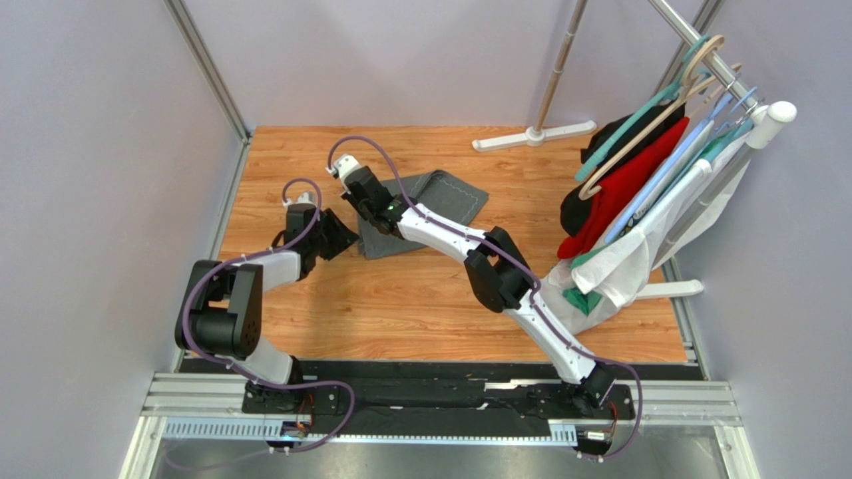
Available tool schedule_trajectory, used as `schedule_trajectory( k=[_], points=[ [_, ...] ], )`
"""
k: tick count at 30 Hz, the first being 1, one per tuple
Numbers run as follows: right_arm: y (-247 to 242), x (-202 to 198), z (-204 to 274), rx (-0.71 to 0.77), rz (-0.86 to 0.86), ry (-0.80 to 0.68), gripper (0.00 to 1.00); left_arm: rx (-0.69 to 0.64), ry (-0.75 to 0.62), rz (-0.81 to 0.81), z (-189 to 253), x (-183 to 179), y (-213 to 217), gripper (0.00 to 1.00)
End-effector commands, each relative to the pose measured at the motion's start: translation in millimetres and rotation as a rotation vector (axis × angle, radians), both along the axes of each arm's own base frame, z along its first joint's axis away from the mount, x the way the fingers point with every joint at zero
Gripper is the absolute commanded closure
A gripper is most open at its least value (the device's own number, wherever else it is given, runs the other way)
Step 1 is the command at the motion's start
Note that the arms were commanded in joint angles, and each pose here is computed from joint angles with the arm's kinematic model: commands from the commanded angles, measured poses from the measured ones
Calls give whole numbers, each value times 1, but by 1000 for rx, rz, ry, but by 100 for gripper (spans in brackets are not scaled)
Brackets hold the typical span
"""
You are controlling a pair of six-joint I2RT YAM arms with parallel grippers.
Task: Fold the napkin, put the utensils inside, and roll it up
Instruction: Fold the napkin
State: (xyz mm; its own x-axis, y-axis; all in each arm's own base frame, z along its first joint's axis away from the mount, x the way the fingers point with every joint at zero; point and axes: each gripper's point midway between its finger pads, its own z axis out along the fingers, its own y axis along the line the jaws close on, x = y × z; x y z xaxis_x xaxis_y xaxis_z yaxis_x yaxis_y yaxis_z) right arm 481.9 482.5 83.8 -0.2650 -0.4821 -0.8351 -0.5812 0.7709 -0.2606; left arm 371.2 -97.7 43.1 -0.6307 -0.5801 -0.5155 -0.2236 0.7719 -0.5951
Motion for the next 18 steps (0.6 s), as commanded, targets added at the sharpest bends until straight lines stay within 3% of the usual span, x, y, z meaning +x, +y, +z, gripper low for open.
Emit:
schedule_trajectory(
  k=[1,4,5,7,8,9,12,17,18],
  points=[
    [4,23,28,101,-49,-68,97,-29,-54,-18,18,10,-5,52],
    [5,26,32,122,-57,-78,85,-30,-51,-17,17,11,-5,50],
    [5,26,33,126,-60,-78,71,-32,-49,-17,17,11,-6,50],
    [2,29,35,141,-73,-72,61,-33,-49,-21,17,12,-6,47],
    [2,29,38,147,-75,-73,46,-31,-43,-20,16,10,-6,46],
    [-2,32,41,156,-87,-73,42,-29,-45,-19,17,10,-6,45],
    [-7,38,60,197,-109,-90,34,-31,-50,-16,19,8,-5,44],
    [-19,37,102,243,-124,-117,31,-39,-50,-22,17,9,-7,43],
    [-24,32,129,270,-124,-137,31,-49,-49,-25,16,10,-9,43]
  ],
)
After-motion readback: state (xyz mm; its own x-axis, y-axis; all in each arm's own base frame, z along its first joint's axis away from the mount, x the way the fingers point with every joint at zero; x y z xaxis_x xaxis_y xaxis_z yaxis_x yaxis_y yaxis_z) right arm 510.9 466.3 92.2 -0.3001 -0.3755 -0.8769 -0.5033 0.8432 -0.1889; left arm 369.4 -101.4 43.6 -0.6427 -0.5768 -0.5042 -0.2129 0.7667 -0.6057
